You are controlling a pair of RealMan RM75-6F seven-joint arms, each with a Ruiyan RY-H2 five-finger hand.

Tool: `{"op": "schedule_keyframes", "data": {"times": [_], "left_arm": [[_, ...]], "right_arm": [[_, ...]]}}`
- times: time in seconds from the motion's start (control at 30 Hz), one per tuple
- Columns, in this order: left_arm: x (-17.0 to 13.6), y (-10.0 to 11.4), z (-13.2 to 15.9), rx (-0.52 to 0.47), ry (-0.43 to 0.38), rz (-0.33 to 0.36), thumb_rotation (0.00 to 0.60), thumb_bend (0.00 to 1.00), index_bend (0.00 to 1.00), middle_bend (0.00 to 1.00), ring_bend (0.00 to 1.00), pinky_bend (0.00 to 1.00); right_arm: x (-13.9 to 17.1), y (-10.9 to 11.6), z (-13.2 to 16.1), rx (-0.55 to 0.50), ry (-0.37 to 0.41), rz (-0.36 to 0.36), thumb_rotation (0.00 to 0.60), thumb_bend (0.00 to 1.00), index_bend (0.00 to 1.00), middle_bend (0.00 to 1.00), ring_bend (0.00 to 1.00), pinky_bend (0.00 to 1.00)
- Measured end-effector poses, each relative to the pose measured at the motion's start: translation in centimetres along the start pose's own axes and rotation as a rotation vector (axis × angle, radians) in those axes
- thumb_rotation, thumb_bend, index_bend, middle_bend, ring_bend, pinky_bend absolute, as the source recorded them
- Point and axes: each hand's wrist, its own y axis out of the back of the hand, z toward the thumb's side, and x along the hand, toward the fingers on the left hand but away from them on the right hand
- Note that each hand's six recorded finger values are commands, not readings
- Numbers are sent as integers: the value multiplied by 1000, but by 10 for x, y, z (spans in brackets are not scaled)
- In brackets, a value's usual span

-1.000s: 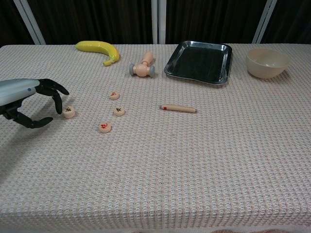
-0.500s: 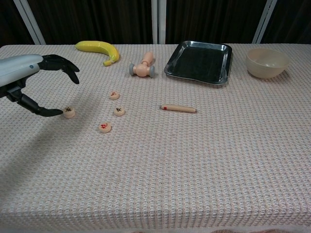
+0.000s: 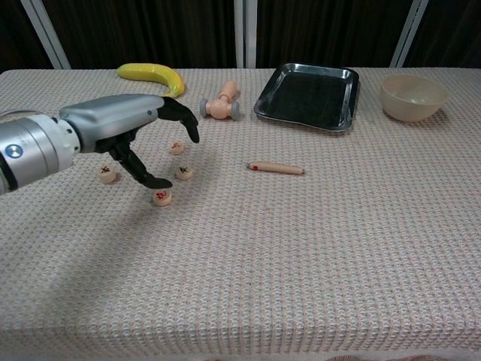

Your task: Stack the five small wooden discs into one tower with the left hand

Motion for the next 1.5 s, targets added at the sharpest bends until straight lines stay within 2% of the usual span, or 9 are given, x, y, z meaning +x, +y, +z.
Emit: {"op": "schedule_keyframes", "data": {"times": [0.13,0.47,0.77,1.13,1.5], "left_arm": [[13,-9,9,10,-7,-18,600,175,323,131,0,0],[34,-13,-7,68,62,15,600,226,385,152,0,0],[34,-18,-18,80,94,0,600,308,444,155,0,0],[32,-20,-21,89,99,-11,600,331,458,154,0,0],[33,-19,-21,83,101,-5,600,337,514,162,0,0]], "right_arm": [[1,1,-2,-3,-3,-2,600,114,0,0,0,0],[1,1,-11,-7,-16,1,600,112,0,0,0,0],[-1,-1,-10,-5,-10,8,600,111,0,0,0,0],[0,0,-10,-6,-12,3,600,110,0,0,0,0],[0,0,-12,-7,-20,0,600,116,0,0,0,0]]}}
